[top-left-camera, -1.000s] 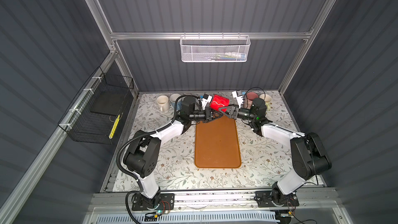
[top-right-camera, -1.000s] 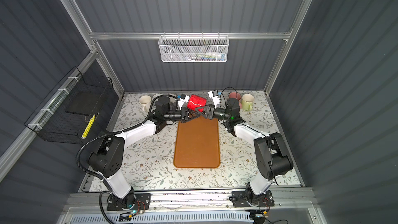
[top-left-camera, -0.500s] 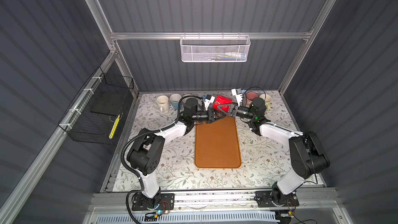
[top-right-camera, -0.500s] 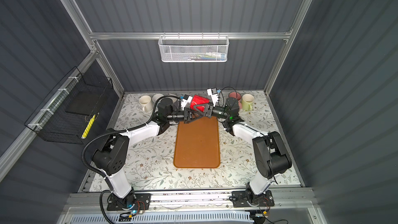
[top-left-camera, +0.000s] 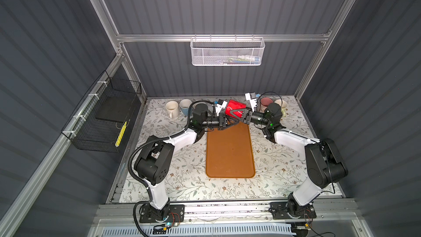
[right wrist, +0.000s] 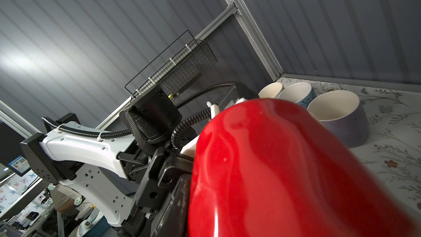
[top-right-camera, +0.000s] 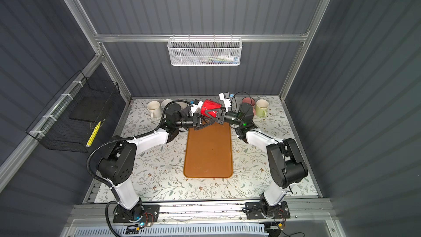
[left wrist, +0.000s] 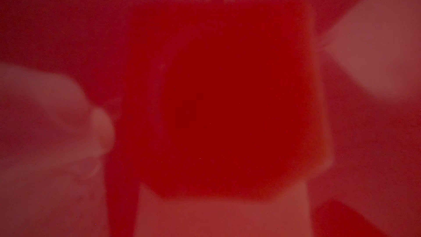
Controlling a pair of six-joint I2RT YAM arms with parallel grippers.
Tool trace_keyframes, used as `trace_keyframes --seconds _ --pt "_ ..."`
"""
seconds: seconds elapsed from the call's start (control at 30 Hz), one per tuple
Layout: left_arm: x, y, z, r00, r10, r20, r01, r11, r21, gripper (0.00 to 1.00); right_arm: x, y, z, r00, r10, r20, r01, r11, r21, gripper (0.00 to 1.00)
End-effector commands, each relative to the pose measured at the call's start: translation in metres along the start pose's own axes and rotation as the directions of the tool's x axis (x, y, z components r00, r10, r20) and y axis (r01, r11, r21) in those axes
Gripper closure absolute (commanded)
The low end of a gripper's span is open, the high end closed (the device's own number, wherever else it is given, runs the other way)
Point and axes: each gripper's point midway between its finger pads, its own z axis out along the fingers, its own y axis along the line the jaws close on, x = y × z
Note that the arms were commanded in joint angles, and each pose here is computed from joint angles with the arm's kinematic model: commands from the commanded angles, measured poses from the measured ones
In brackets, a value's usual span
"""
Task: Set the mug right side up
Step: 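Rotate the red mug upright between both grippers, then open the left gripper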
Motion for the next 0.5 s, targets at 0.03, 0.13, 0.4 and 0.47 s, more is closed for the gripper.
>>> trace_keyframes --seconds 0.03,0.13,0.4,0.47 --pt "-0.006 0.000 0.002 0.997 0.075 0.034 -0.075 0.997 0.006 0.69 -0.008 -0.003 0.003 1.000 0.010 0.015 -0.010 1.000 0.025 1.00" --pt "-0.007 0.002 0.001 0.996 0.076 0.036 -0.076 0.997 -0.004 0.60 -0.006 -0.006 0.002 1.000 0.015 0.009 -0.016 0.999 0.048 1.00" --pt "-0.008 0.007 -0.004 0.996 0.086 0.037 -0.085 0.996 -0.041 0.47 0.003 -0.025 -0.005 0.999 0.054 -0.002 -0.054 0.990 0.128 1.00" --pt "-0.007 0.009 -0.006 0.996 0.088 0.033 -0.086 0.995 -0.053 0.46 0.005 -0.030 -0.007 0.998 0.063 -0.002 -0.062 0.987 0.149 1.00"
